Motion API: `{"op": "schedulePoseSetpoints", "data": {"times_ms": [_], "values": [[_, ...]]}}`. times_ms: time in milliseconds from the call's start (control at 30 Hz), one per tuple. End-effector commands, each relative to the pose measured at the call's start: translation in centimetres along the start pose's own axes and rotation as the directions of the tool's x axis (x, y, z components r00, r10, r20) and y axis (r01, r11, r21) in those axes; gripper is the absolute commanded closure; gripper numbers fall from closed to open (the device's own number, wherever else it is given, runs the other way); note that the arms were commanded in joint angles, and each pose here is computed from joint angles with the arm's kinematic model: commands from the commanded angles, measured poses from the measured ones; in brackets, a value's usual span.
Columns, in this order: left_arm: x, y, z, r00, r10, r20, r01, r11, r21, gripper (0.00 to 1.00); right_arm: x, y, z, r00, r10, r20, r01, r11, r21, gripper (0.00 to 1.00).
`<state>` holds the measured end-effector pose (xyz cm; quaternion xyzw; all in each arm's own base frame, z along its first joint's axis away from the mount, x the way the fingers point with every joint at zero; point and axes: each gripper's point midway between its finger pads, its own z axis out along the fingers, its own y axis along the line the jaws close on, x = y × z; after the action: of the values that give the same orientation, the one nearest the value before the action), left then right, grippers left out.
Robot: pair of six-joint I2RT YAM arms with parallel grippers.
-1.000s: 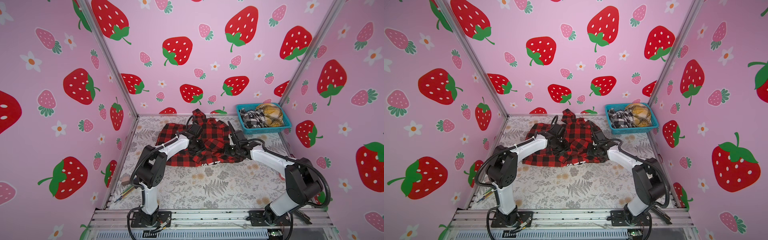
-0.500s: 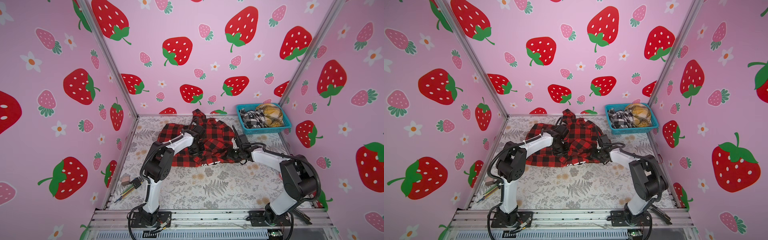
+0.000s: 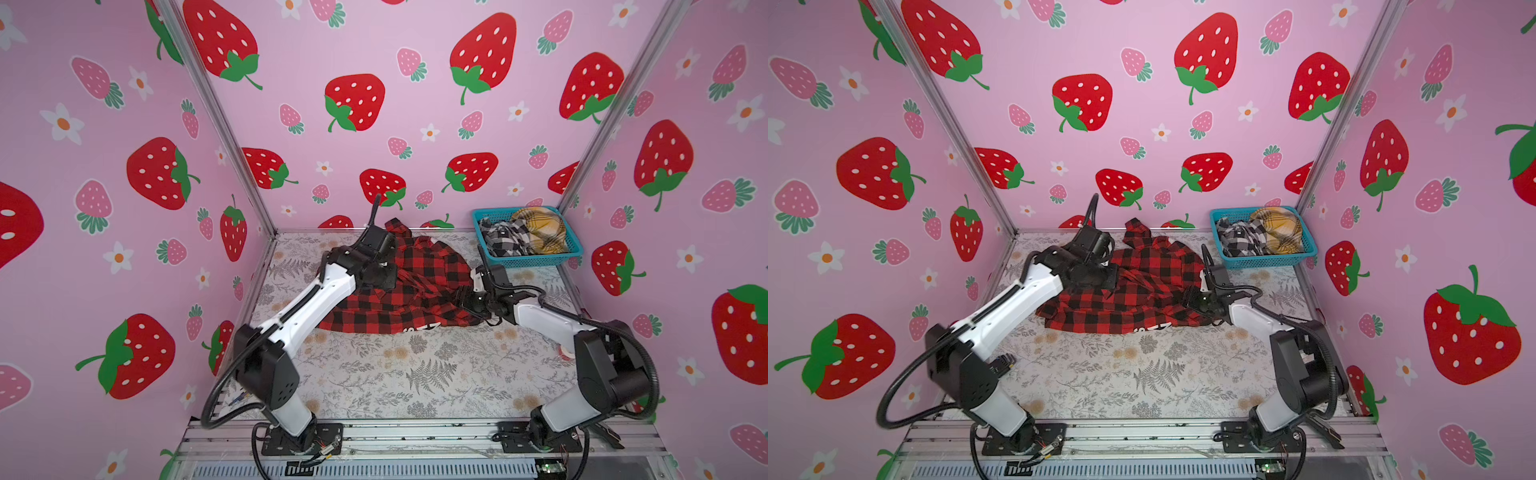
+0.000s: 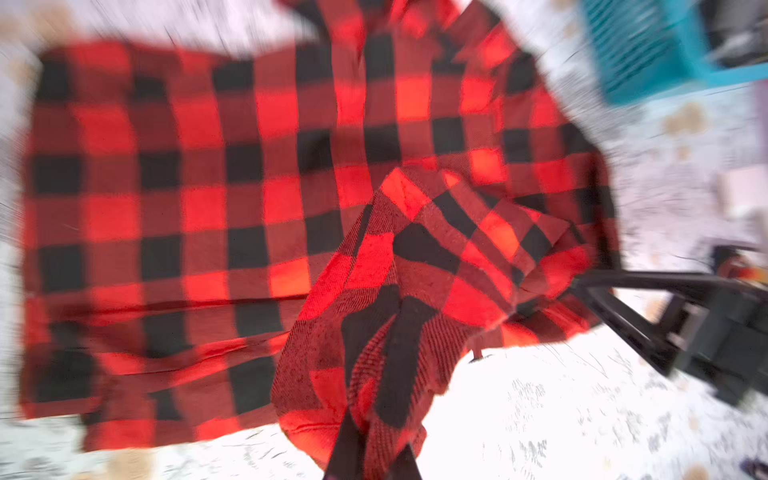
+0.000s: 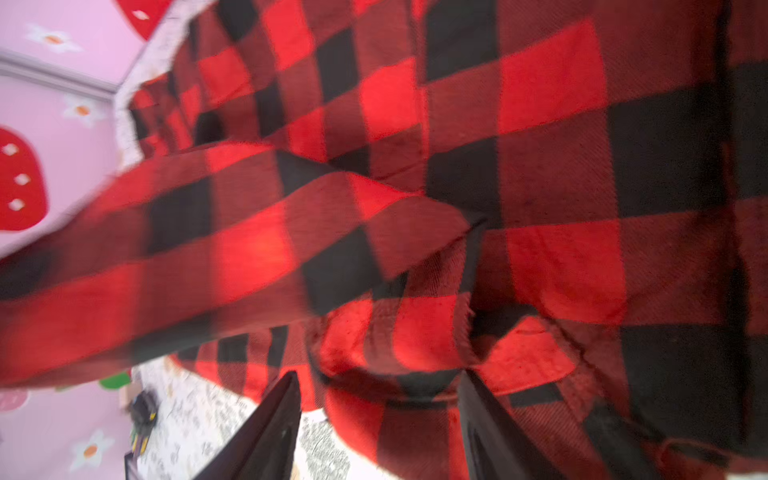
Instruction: Fold and stack the long sleeve shirts
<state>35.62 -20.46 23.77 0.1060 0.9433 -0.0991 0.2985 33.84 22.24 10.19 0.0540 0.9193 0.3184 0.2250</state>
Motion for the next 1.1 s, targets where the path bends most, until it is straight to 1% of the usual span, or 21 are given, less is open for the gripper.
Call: {"op": "schedulePoseSetpoints", "data": {"times_ms": [0,100,200,300,367,433,567,600,700,733,767,800,867,933,967,1033,1067], "values": [[3.4,2.1,-1.0,0.967,0.249,-0.047,-0.252,0.964,-0.084,1.00,0.1,1.7,-1.4,0.999,0.043,0.020,-0.040,0.994,-0.099,0.27],[4.1,3.2,-2.6,0.965,0.263,0.003,-0.261,0.957,-0.129,1.00,0.8,3.3,-1.7,0.994,0.112,0.012,-0.108,0.972,-0.208,0.24],[4.2,5.0,-3.4,0.974,0.222,0.036,-0.209,0.952,-0.224,1.00,1.8,5.0,-0.8,0.990,0.138,-0.032,-0.141,0.953,-0.267,0.21],[4.1,5.4,-3.7,0.974,0.208,0.095,-0.180,0.954,-0.238,1.00,2.1,5.6,0.4,0.980,0.186,-0.070,-0.199,0.928,-0.316,0.17],[3.9,5.5,-4.3,0.972,0.191,0.140,-0.154,0.959,-0.236,1.00,2.0,5.4,1.1,0.973,0.217,-0.072,-0.229,0.920,-0.319,0.14],[3.8,5.6,-4.8,0.967,0.182,0.176,-0.138,0.962,-0.235,1.00,1.9,4.7,1.9,0.967,0.244,-0.069,-0.254,0.922,-0.293,0.13],[3.5,6.5,-5.7,0.955,0.195,0.221,-0.129,0.951,-0.280,1.00,2.3,2.9,3.6,0.947,0.309,-0.091,-0.322,0.913,-0.251,0.19],[3.5,6.6,-5.8,0.952,0.207,0.224,-0.137,0.947,-0.289,1.00,2.2,2.6,3.8,0.944,0.318,-0.086,-0.329,0.913,-0.242,0.23],[3.6,8.2,-4.9,0.943,0.248,0.224,-0.148,0.911,-0.384,1.00,1.6,1.7,4.0,0.943,0.325,-0.064,-0.331,0.919,-0.216,0.46],[3.5,8.9,-4.1,0.935,0.270,0.229,-0.156,0.894,-0.420,1.00,1.3,1.5,3.8,0.943,0.327,-0.056,-0.331,0.919,-0.215,0.56],[3.6,9.3,-3.0,0.929,0.294,0.225,-0.171,0.879,-0.446,1.00,1.1,1.4,3.6,0.943,0.328,-0.048,-0.331,0.919,-0.216,0.63],[3.3,9.7,-2.2,0.921,0.311,0.233,-0.174,0.866,-0.468,1.00,0.9,1.3,3.4,0.944,0.328,-0.042,-0.329,0.918,-0.219,0.68],[3.7,11.2,0.4,0.927,0.321,0.197,-0.181,0.838,-0.515,1.00,0.5,1.1,3.0,0.945,0.325,-0.028,-0.323,0.921,-0.218,0.80],[3.6,13.1,2.2,0.950,0.268,0.161,-0.142,0.829,-0.541,1.00,0.0,0.9,2.5,0.947,0.321,-0.008,-0.315,0.923,-0.220,0.91],[3.3,14.0,3.0,0.961,0.230,0.154,-0.114,0.835,-0.538,1.00,-0.1,0.9,2.3,0.948,0.319,-0.001,-0.311,0.924,-0.225,0.95],[2.2,15.6,4.1,0.964,0.202,0.172,-0.079,0.838,-0.540,1.00,-0.5,1.6,2.0,0.952,0.306,0.010,-0.293,0.919,-0.266,1.00],[1.6,16.2,4.3,0.960,0.198,0.198,-0.064,0.843,-0.534,1.00,-0.7,2.0,2.0,0.954,0.301,0.012,-0.285,0.914,-0.287,1.00]]}}
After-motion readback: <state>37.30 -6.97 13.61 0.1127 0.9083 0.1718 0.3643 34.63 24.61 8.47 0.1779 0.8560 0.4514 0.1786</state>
